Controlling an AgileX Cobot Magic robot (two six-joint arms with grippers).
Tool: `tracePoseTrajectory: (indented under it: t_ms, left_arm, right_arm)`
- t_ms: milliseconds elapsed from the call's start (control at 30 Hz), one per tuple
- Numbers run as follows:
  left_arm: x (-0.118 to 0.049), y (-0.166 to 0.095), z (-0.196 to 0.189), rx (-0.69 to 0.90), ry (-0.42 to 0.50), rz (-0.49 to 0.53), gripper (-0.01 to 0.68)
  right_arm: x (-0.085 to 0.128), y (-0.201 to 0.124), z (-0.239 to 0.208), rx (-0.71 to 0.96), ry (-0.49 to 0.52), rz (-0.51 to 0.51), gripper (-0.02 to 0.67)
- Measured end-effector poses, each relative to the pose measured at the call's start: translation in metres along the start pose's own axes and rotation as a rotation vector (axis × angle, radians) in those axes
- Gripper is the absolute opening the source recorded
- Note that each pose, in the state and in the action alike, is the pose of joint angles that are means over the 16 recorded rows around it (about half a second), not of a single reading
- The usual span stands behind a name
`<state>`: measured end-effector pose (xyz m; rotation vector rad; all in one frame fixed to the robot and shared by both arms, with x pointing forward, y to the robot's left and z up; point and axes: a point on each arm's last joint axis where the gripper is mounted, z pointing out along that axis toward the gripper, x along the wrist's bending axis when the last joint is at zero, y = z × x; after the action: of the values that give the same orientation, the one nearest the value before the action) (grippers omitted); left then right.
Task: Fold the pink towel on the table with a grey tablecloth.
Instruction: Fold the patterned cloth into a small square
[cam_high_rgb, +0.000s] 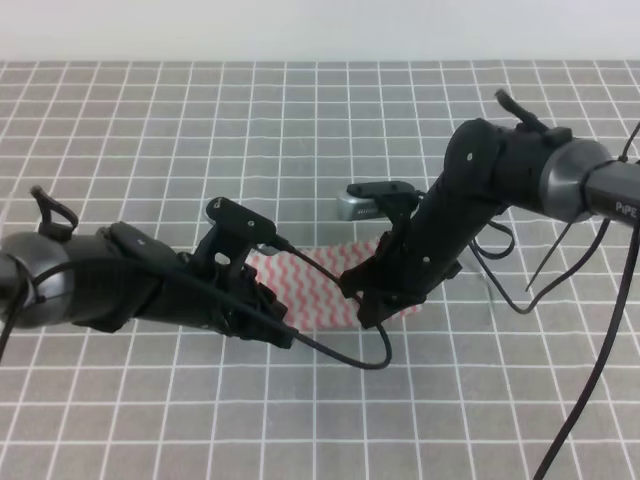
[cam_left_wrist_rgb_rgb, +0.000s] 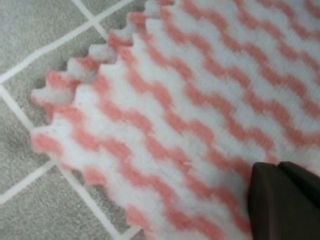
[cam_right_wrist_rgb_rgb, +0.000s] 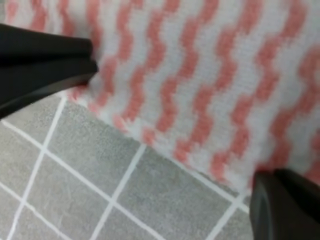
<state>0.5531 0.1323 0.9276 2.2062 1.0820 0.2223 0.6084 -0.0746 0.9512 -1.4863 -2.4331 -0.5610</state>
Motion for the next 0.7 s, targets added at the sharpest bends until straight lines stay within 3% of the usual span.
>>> tracePoseTrajectory:
  t_ms: [433, 700]
  left_arm:
    - [0.023, -0.005, -0.007, 0.012, 0.001, -0.07, -0.001]
    - [0.028, -0.006, -0.011, 0.016, 0.001, -0.062, -0.001]
  right_arm:
    - [-0.024, 0.0, -0.006, 0.008, -0.014, 0.064, -0.015]
    - [-0.027, -0.001, -0.01, 0.006, -0.015, 0.073, -0.015]
